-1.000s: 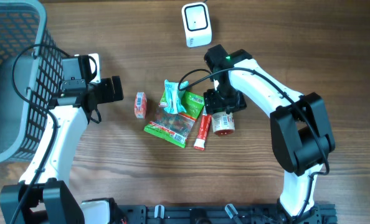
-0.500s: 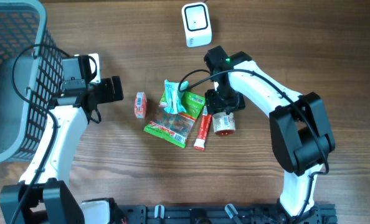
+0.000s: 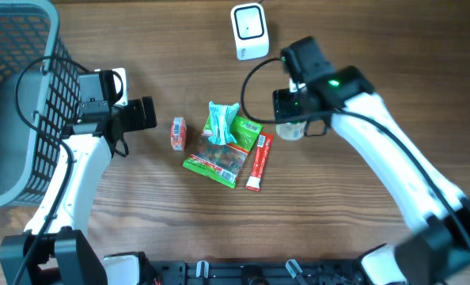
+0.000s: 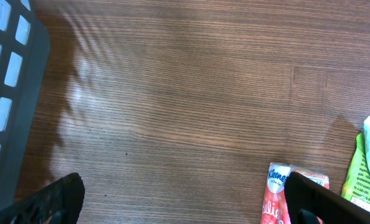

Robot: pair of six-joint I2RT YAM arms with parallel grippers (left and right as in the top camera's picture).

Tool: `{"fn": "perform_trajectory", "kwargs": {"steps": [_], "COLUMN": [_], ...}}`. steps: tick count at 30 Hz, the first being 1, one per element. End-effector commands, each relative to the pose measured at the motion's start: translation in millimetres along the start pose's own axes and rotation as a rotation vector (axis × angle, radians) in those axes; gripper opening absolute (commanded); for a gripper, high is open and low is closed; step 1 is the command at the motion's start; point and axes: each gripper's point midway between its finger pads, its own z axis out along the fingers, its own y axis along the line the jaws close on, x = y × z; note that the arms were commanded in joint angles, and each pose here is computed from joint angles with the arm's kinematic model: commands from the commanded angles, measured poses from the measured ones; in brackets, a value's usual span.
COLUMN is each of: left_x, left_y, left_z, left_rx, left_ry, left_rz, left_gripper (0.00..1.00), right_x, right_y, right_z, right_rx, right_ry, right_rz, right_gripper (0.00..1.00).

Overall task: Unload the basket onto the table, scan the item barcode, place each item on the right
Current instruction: 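Lift jar with right gripper and turn it toward the scanner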

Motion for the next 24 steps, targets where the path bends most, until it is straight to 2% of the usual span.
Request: {"fn": "perform_trajectory", "kwargs": {"steps": [1, 5, 11, 19, 21, 24], "left_x": [-11, -11, -11, -11, -11, -11], "left_y": [2, 2, 3, 2, 2, 3], "left_z": [-7, -7, -7, -7, -7, -7], "left_rx": [-0.007, -0.007, -0.007, -0.007, -0.007, -0.007], "left_ry": [-0.035, -0.035, -0.035, -0.035, -0.035, -0.035], "left_rz": [0.0, 0.0, 0.0, 0.0, 0.0, 0.0], "left_gripper": [1.0, 1.0, 1.0, 1.0, 1.0, 1.0], "right_x": [-10, -4, 9, 23, 27, 28], "right_y": [-18, -21, -21, -24, -25, -25], "right_z": [-19, 9, 72, 92, 94, 94], "right_rx": [0.088, 0.104, 0.083, 0.076, 0.079, 0.082], "right_ry": [-0.084, -0.106, -0.227, -0.255, -0.247, -0.24], "right_rz": [0.034, 0.038, 0.042, 0.034, 0.033, 0.015], "right_gripper": [0.61, 0.62, 0.62, 0.63, 0.7, 0.97]}}
